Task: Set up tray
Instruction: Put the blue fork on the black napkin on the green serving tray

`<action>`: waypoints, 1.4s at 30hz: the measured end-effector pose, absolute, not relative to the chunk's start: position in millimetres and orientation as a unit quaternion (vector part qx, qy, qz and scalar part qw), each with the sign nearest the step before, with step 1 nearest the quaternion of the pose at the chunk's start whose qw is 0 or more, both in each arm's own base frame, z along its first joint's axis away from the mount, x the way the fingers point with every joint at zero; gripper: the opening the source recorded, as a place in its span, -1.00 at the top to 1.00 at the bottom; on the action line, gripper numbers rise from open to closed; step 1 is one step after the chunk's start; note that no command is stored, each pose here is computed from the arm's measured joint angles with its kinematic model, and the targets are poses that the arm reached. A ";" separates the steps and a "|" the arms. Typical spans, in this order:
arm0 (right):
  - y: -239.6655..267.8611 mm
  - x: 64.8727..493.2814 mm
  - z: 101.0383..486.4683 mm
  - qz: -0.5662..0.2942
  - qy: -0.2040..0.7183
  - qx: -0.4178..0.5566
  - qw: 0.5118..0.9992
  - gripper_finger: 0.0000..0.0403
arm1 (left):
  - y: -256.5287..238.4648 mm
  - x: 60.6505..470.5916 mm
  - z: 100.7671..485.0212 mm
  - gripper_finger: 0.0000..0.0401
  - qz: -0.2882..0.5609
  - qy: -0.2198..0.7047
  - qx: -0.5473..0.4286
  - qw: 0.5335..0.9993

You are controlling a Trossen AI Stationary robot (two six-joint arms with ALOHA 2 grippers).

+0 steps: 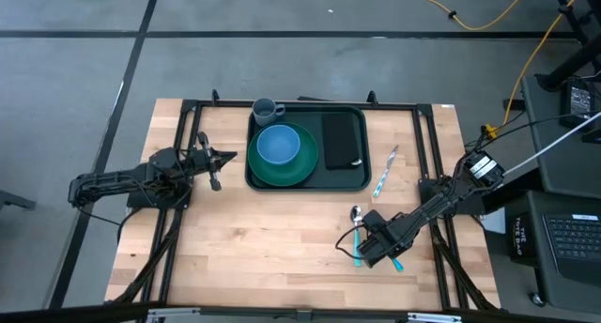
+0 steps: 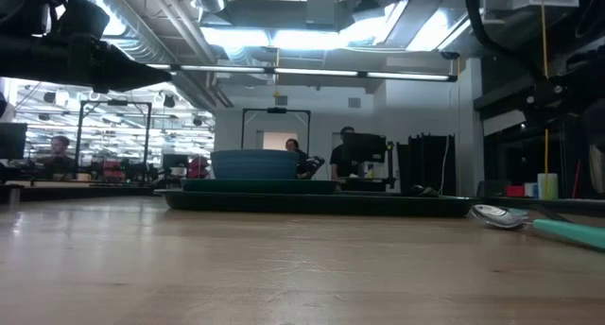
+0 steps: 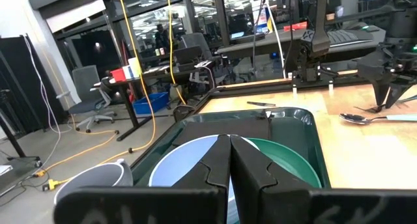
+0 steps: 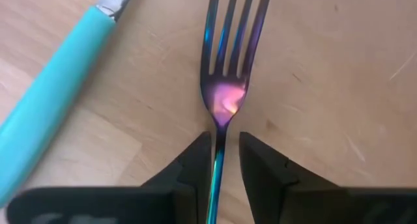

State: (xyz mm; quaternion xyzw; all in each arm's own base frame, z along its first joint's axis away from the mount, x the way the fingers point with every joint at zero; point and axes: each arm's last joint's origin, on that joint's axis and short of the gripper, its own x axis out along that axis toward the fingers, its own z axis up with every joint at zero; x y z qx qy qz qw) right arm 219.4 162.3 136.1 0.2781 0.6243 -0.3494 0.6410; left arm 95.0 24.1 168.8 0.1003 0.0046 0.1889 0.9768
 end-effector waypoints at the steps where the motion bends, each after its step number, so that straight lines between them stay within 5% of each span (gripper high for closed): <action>1: 162.4 219.5 136.1 -0.349 0.625 0.279 0.640 0.58 | 24.1 95.1 168.8 0.98 0.189 0.005 0.100 0.977; 8: 162.3 219.6 136.3 -0.349 0.623 0.278 0.643 0.63 | 24.1 95.0 168.8 0.98 0.189 0.005 0.100 0.977; 17: 162.6 220.8 136.7 -0.348 0.615 0.279 0.651 0.94 | 24.1 95.1 168.8 0.98 0.189 0.005 0.100 0.977; 35: 166.8 230.3 161.6 -0.341 0.575 0.284 0.687 0.93 | 24.1 95.0 168.8 0.98 0.189 0.005 0.100 0.977; 42: 159.5 224.1 202.8 -0.315 0.505 0.278 0.754 0.95 | 24.1 95.0 168.8 0.98 0.189 0.005 0.100 0.977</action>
